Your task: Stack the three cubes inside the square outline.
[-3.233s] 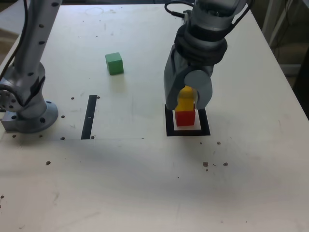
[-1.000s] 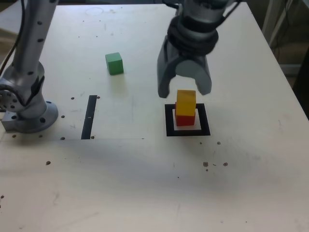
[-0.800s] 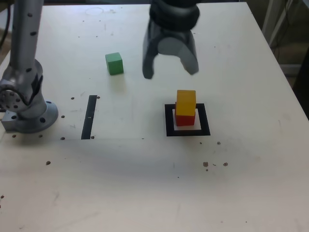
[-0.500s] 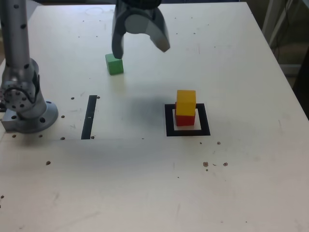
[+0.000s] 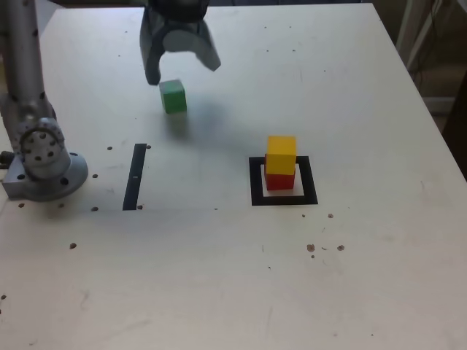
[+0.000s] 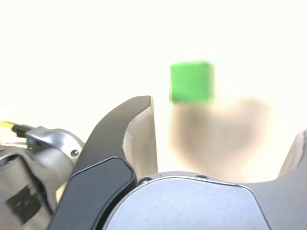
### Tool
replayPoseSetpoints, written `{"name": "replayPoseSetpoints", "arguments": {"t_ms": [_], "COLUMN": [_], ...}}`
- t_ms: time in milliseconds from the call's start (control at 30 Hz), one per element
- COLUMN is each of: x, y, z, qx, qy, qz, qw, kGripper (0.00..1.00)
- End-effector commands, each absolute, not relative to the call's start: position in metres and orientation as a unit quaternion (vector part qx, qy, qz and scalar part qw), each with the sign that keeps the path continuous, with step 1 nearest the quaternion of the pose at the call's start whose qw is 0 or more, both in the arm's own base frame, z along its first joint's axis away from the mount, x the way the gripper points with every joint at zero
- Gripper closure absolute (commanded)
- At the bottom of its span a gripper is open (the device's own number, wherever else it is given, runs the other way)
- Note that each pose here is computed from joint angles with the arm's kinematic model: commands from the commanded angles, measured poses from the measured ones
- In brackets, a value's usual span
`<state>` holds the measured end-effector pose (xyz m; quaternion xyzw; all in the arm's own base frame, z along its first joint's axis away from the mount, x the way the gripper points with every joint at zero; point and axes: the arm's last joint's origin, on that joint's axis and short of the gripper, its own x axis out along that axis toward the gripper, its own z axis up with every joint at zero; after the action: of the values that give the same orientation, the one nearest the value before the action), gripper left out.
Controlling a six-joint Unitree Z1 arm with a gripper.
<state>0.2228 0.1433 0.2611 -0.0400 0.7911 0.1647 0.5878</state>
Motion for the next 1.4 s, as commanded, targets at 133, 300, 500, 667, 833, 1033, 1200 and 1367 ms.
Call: {"name": "replayPoseSetpoints", "arguments": {"t_ms": [133, 300, 500, 667, 833, 1033, 1200, 1367], "x": [0.212, 0.214, 0.216, 0.215, 0.215, 0.215, 0.216, 0.217], "y": [0.164, 0.166, 0.173, 0.184, 0.186, 0.185, 0.186, 0.187], "z": [0.239, 0.236, 0.224, 0.213, 0.213, 0.207, 0.205, 0.203], "qx": [-0.077, -0.084, -0.100, -0.111, -0.111, -0.113, -0.112, -0.107], "qy": [0.789, 0.790, 0.801, 0.808, 0.805, 0.798, 0.793, 0.790], "qz": [0.180, 0.175, 0.158, 0.150, 0.152, 0.156, 0.162, 0.167], "qw": [0.582, 0.582, 0.568, 0.558, 0.563, 0.571, 0.577, 0.580], "kGripper": [0.00, 0.02, 0.08, 0.12, 0.16, 0.25, 0.34, 0.41]}}
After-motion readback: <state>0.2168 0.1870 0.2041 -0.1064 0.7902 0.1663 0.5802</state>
